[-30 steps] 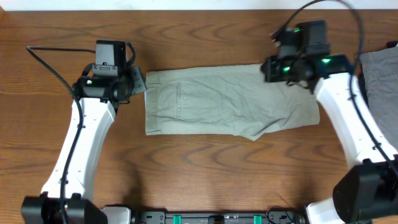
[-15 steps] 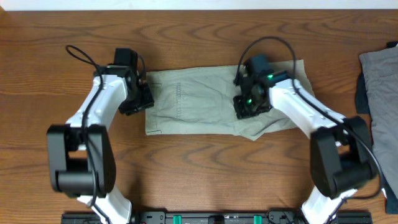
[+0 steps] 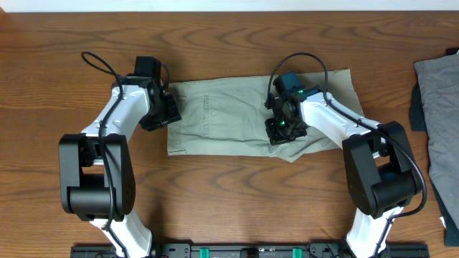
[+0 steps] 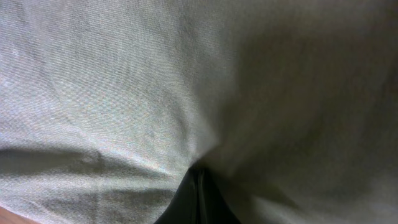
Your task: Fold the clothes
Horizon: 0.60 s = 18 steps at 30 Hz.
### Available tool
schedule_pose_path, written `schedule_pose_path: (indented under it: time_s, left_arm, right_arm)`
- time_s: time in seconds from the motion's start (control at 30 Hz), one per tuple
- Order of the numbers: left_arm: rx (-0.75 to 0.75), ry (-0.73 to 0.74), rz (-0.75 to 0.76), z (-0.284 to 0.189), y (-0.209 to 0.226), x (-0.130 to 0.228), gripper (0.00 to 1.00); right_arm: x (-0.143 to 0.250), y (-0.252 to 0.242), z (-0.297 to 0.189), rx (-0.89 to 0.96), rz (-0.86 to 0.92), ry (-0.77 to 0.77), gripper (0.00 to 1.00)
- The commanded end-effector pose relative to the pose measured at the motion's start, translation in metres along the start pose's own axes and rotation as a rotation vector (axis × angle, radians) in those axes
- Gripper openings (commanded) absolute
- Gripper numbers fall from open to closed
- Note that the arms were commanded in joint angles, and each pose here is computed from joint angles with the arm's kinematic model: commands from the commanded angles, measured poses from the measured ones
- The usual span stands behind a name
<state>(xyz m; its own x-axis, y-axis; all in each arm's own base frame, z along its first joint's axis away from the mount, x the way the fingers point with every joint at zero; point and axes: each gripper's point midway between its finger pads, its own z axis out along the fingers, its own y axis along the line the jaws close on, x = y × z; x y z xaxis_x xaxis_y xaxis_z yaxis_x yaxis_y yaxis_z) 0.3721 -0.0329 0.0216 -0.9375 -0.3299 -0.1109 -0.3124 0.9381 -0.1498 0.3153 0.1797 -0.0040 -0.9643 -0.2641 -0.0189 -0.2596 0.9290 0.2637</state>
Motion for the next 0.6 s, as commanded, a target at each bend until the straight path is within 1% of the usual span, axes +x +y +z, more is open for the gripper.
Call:
schedule_pose_path:
  time_s: [0.0,0.23,0.57]
  left_arm:
    - [-0.009,0.027,-0.002,0.013,0.007,0.010,0.56]
    - [-0.014,0.044,0.001,0.027,0.009,0.013,0.57]
    - [-0.027,0.129,0.040,0.052,-0.001,0.035,0.56]
  right_arm:
    - [0.016,0.001,0.024,0.006,-0.004,0.076,0.01]
    - [0.016,0.001,0.024,0.006,-0.004,0.076,0.01]
    - [0.016,0.001,0.024,0.006,-0.004,0.076,0.04]
